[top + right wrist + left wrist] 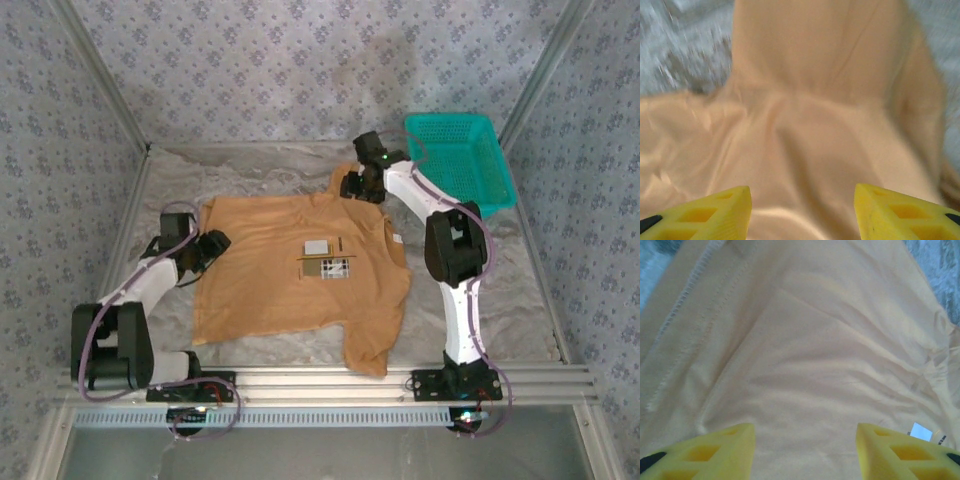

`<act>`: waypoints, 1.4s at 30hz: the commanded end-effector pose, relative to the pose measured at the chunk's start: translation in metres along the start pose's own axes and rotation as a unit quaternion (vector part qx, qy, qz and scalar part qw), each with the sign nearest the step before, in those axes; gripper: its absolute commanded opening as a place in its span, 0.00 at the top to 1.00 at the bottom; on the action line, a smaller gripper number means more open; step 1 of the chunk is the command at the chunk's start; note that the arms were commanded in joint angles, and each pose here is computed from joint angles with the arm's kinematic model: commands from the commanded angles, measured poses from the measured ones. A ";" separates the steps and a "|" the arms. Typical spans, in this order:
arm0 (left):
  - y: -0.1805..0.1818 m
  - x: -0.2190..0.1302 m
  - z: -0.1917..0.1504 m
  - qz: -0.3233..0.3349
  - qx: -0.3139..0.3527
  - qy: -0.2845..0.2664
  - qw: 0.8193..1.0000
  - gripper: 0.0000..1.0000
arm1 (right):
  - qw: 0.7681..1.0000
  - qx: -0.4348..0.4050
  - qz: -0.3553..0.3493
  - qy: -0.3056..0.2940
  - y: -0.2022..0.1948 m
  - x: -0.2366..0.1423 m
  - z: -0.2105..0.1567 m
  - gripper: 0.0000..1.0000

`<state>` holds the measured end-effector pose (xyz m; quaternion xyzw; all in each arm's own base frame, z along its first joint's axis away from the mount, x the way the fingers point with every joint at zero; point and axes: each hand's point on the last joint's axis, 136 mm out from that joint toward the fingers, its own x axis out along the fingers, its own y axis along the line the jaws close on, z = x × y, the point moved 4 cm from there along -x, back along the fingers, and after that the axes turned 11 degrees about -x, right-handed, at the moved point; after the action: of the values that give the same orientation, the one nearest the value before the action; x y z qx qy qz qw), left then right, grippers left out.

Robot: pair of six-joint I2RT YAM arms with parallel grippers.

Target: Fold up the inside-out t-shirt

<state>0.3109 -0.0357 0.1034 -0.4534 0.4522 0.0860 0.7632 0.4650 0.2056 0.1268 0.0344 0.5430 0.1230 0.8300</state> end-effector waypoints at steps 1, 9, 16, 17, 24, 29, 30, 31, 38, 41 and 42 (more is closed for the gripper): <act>-0.019 0.016 0.008 -0.026 0.008 0.019 0.999 0.43 | 0.999 0.004 0.007 0.033 -0.010 0.011 -0.026 0.42; -0.022 0.076 0.055 0.039 0.005 0.005 0.999 0.42 | 0.997 0.054 -0.012 0.056 -0.052 0.053 -0.023 0.42; -0.031 0.120 0.103 0.090 0.003 0.000 0.996 0.37 | 0.992 0.094 -0.042 0.069 -0.087 0.084 0.007 0.42; -0.032 0.122 0.110 0.093 0.000 -0.004 0.996 0.37 | 0.992 0.095 -0.048 0.063 -0.089 0.085 0.013 0.42; -0.054 0.100 0.123 0.069 0.014 -0.020 0.997 0.36 | 0.996 0.075 -0.039 0.016 -0.077 0.050 0.049 0.41; -0.030 0.086 0.084 0.066 0.006 0.003 0.998 0.36 | 0.996 0.053 -0.043 0.056 -0.067 0.043 0.009 0.41; -0.021 0.084 0.076 0.067 0.000 0.008 0.998 0.36 | 0.996 0.049 -0.039 0.070 -0.066 0.046 -0.007 0.41; -0.012 0.082 0.066 0.066 -0.005 0.013 0.998 0.36 | 0.995 0.048 -0.035 0.084 -0.065 0.050 -0.025 0.41; 0.006 0.060 0.037 0.062 -0.002 0.030 0.998 0.36 | 0.987 0.047 -0.079 0.130 -0.069 0.023 -0.107 0.48; -0.004 0.052 0.041 0.052 0.002 0.028 0.998 0.37 | 0.990 0.041 -0.103 0.090 -0.070 -0.008 -0.088 0.48; -0.008 0.050 0.042 0.046 0.003 0.028 0.999 0.37 | 0.991 0.039 -0.107 0.072 -0.068 -0.018 -0.076 0.48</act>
<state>0.3761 -0.0190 0.0700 -0.4323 0.4838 0.1147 0.7523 0.3938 0.1424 0.0685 0.0135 0.6333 0.0497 0.7722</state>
